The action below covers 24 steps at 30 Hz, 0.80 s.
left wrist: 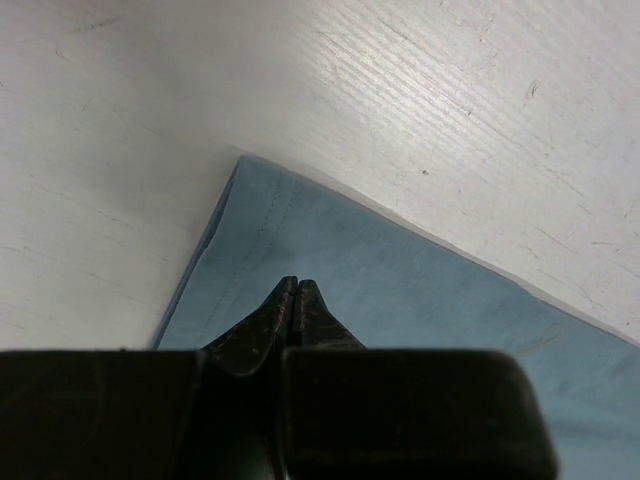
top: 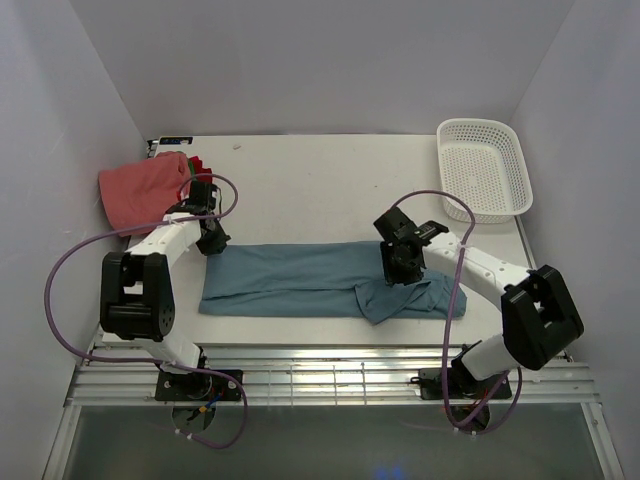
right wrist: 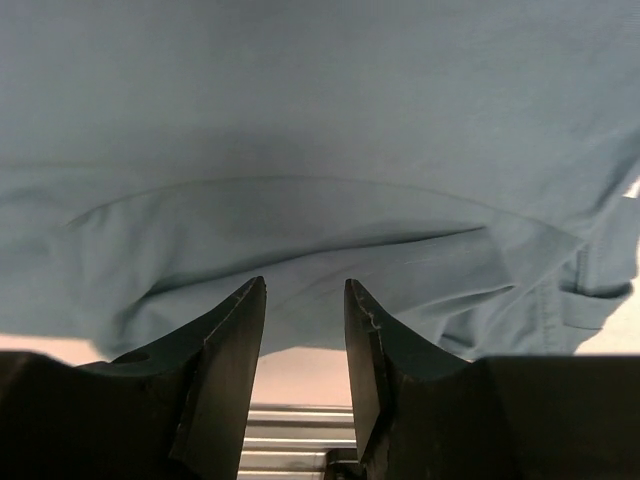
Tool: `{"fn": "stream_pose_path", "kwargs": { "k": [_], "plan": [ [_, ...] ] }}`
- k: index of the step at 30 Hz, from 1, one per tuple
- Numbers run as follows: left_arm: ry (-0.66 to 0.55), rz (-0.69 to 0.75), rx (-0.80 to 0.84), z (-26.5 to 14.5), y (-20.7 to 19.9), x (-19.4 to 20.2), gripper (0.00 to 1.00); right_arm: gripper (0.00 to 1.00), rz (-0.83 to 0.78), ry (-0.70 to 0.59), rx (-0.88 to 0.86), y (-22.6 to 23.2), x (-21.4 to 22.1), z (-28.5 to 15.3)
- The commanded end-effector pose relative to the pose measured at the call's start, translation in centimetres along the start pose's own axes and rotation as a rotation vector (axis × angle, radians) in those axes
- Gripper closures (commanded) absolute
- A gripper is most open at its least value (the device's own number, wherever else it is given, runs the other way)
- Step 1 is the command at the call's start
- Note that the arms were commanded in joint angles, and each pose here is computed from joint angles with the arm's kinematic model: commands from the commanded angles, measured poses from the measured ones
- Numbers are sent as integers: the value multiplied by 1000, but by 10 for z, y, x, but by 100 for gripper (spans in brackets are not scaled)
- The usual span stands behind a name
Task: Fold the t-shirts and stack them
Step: Fold the tshirt
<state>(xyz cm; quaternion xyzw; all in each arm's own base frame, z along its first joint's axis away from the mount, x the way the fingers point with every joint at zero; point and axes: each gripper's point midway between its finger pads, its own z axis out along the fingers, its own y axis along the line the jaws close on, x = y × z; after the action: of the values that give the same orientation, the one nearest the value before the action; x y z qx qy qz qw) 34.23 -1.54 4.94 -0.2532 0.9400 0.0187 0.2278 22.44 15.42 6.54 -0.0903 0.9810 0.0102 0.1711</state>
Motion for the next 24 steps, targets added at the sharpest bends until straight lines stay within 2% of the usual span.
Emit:
{"fn": "stream_pose_path", "kwargs": {
  "k": [1, 7, 17, 24],
  "plan": [
    [-61, -1, 29, -20, -1, -13, 89, 56, 30, -23, 105, -28, -9, 5],
    [-48, 19, 85, -21, -11, -12, 84, 56, 105, -38, 178, -66, -18, 14],
    [-36, 30, -18, -7, 6, -8, 83, 56, 211, -102, 268, -135, -81, 27],
    [-59, 32, -102, -2, 17, -17, 82, 57, 209, -98, 280, -155, -109, 39]
  ]
}}
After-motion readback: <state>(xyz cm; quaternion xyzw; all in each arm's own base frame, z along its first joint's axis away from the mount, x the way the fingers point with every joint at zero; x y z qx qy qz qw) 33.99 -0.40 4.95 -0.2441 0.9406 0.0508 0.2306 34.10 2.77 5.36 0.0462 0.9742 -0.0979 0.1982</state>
